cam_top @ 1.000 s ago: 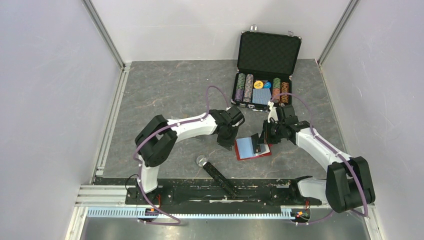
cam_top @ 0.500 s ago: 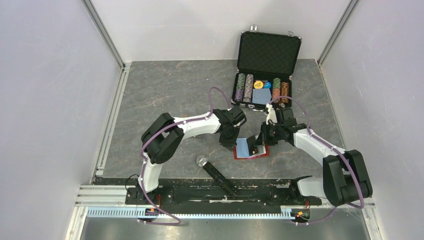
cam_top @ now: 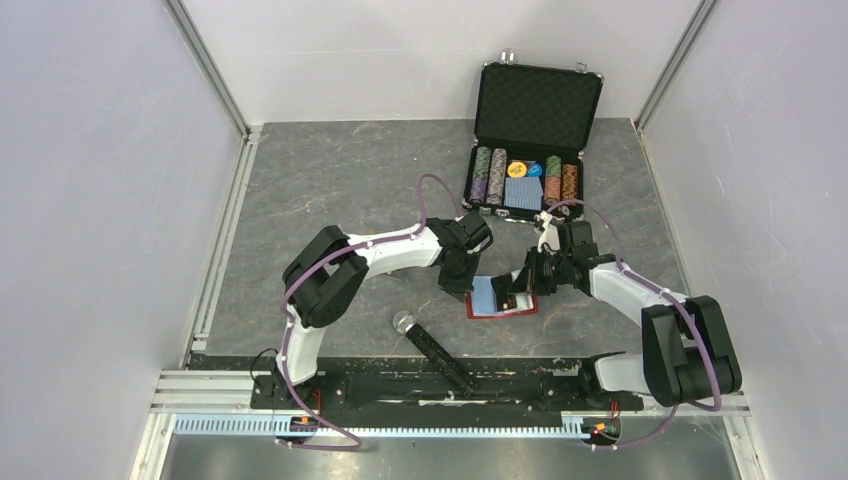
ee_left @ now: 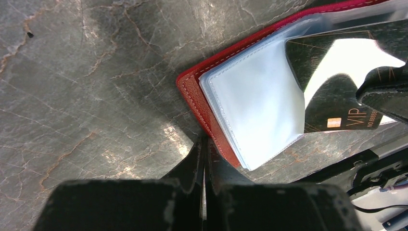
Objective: Put the credit cards into the card holder
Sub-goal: Insert the credit card into the card holder.
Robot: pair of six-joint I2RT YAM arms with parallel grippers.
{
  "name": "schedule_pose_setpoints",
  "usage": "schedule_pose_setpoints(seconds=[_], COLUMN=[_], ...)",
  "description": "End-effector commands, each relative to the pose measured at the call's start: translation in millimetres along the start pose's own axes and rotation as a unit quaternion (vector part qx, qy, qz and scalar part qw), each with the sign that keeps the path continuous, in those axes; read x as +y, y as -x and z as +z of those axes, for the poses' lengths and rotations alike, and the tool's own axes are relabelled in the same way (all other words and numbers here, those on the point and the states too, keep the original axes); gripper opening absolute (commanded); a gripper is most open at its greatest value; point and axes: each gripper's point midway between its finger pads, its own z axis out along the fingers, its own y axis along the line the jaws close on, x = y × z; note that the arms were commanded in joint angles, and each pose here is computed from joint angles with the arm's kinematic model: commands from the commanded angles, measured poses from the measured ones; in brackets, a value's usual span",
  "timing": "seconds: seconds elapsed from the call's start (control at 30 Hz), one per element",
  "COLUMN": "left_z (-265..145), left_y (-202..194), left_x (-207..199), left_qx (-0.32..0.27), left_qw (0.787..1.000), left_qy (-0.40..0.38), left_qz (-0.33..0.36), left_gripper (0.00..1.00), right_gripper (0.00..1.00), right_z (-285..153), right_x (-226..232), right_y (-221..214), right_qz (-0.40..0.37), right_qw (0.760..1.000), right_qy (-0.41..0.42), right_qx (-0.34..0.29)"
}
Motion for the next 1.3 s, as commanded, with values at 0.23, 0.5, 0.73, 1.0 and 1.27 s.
schedule_pose_setpoints(seconds=[0.23,0.5,0.73,1.0,1.27], left_z=[17,18,21,19,17], left_y=[-13,-12,-15,-12,-11], left_x=[14,9,8,5,3], left_qx=[0.023,0.024,0.03,0.027,0.026], left_qw=[0.999,0.999,0.999,0.999,0.999], left_qy=[0.035,0.03,0.029,0.026,0.024], left_qz=[0.005,0.009,0.012,0.013,0.014], left_gripper=[0.02,0.02,0.02,0.02,0.02], right_gripper=[0.0,0.0,0.0,0.0,0.0], right_z=[-11,-6,3,7,10], right_x=[-21,-16,-11,-8,-6], right_y=[-9,-22,-28,-19,-17], right_qz=[0.029,0.048,0.056,0.065,0.08], right_qw=[0.998,0.998,0.998,0.998,0.996], right_qy=[-0.05,-0.026,0.008,0.016,0.026], right_qx=[-0.02,-0.011,0.004,-0.01,-0.022])
